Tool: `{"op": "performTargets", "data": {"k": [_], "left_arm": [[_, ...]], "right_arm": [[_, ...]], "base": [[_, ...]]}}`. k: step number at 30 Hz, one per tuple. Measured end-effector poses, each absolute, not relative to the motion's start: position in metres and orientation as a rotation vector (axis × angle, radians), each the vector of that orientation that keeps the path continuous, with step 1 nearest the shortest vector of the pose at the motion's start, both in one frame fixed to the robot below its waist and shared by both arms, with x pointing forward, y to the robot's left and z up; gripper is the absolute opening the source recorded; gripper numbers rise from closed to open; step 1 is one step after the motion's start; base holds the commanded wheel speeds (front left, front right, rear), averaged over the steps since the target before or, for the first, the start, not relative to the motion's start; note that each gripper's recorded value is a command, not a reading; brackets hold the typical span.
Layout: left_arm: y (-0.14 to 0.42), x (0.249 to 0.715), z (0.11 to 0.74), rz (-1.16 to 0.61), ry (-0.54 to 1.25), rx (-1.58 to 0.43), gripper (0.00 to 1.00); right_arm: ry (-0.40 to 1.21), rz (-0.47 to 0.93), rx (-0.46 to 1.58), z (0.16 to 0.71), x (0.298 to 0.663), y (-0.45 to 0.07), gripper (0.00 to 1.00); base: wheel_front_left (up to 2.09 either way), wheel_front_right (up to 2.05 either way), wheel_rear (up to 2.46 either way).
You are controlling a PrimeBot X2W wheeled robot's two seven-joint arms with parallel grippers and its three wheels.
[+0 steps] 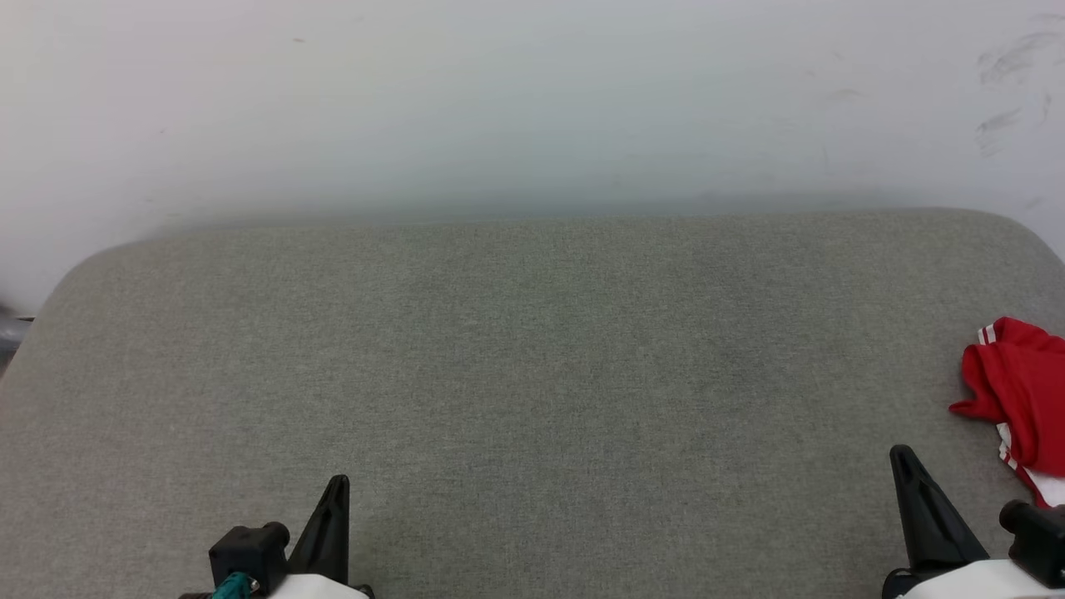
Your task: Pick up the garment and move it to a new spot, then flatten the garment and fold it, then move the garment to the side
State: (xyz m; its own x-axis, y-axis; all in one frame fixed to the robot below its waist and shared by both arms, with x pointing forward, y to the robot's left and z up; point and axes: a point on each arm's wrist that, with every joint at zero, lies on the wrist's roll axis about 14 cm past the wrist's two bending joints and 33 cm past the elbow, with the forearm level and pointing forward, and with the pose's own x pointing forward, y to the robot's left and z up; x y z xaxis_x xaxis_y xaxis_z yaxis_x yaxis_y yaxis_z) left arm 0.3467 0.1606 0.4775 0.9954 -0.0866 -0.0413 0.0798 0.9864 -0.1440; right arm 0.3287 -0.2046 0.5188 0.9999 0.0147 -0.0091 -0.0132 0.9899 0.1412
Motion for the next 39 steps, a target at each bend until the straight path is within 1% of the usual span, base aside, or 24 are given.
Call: {"op": "performTargets", "data": {"k": [7, 17, 39], "left_arm": [[0.168, 0.349, 0.473, -0.045, 0.085, -0.274, 0.0], [0.174, 0.354, 0.471, -0.004, 0.119, -0.452, 0.0], [0.183, 0.365, 0.475, 0.041, 0.134, -0.782, 0.0]], "right_arm": [[0.032, 0.007, 0.281, 0.511, 0.33, -0.205, 0.0], [0.024, 0.003, 0.458, 0.511, 0.339, -0.205, 0.0], [0.027, -0.006, 0.787, 0.507, 0.352, -0.205, 0.0]], "base": [[0.0, 0.0, 0.0], [0.0, 0.0, 0.0], [0.0, 0.0, 0.0]]}}
